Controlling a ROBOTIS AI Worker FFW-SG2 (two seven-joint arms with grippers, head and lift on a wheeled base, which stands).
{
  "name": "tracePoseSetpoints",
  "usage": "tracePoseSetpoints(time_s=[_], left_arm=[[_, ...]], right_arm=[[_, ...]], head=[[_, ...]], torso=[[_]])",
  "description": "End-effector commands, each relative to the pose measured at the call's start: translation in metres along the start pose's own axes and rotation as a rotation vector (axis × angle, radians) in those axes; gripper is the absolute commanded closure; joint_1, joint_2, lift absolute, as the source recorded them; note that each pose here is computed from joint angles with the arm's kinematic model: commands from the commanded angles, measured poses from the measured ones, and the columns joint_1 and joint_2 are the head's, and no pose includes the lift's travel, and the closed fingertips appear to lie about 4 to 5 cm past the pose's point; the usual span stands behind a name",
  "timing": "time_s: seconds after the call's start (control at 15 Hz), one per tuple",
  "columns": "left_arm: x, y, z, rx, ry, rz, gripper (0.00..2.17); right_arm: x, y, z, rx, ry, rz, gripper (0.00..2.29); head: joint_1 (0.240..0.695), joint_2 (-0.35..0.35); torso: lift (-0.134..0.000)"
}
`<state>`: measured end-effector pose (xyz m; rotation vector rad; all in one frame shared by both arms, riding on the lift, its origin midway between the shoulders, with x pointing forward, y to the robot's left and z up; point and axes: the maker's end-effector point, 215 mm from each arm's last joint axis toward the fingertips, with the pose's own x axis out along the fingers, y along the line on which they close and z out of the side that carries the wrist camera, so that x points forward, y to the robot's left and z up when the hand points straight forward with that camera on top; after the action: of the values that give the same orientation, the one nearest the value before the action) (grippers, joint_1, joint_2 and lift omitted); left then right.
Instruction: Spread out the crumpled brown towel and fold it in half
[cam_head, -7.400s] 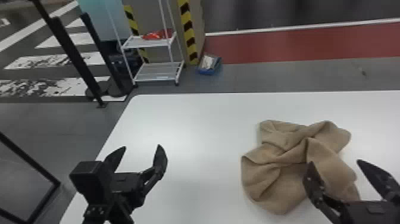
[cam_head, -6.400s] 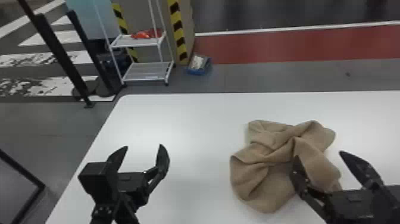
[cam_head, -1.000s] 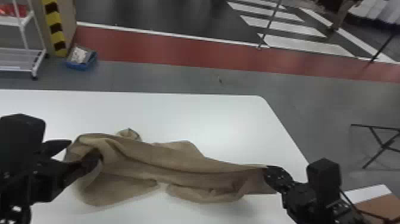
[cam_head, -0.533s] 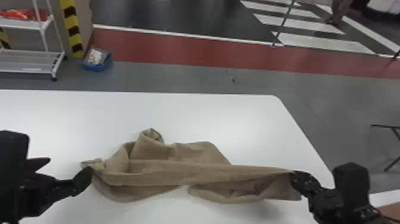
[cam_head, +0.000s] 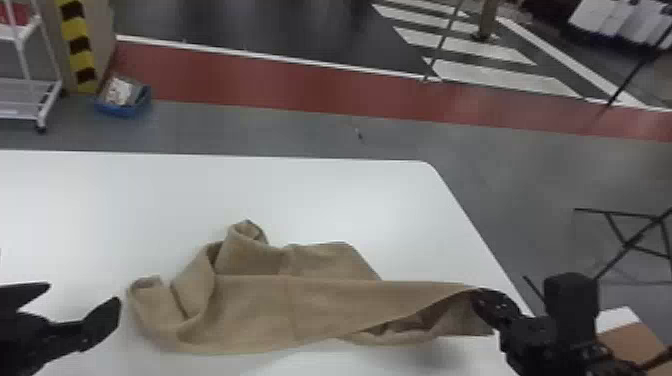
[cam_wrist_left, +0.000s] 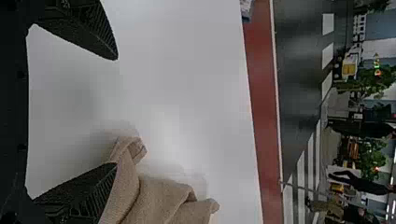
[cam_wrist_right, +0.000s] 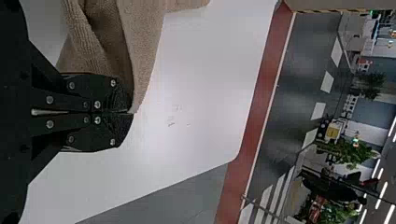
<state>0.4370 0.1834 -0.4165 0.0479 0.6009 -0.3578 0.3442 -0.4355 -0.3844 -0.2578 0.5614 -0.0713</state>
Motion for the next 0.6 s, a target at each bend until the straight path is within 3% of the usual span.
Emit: tracePoseSetpoints(time_s=[0.0, 0.27, 0.53], left_arm=[[-0.008, 0.002, -0.008, -0.015, 0.008, -0.032, 0.09], [-0.01, -0.027, -0.002, -0.063, 0.004, -0.168, 0.14], [0.003, -0.047, -0.006, -0.184, 0.125, -0.232, 0.17]], right_arm=[[0.0, 0.002, 0.0, 0.002, -0.001, 0.004, 2.18], [0.003, 0.011, 0.004, -0.001, -0.008, 0.02, 2.18], [0.002, 0.013, 0.002, -0.008, -0.007, 0.024, 2.18]], head=[[0.695, -0.35], [0.695, -0.35], [0.695, -0.35]], torso=[[-0.125], [-0.125], [-0.125]])
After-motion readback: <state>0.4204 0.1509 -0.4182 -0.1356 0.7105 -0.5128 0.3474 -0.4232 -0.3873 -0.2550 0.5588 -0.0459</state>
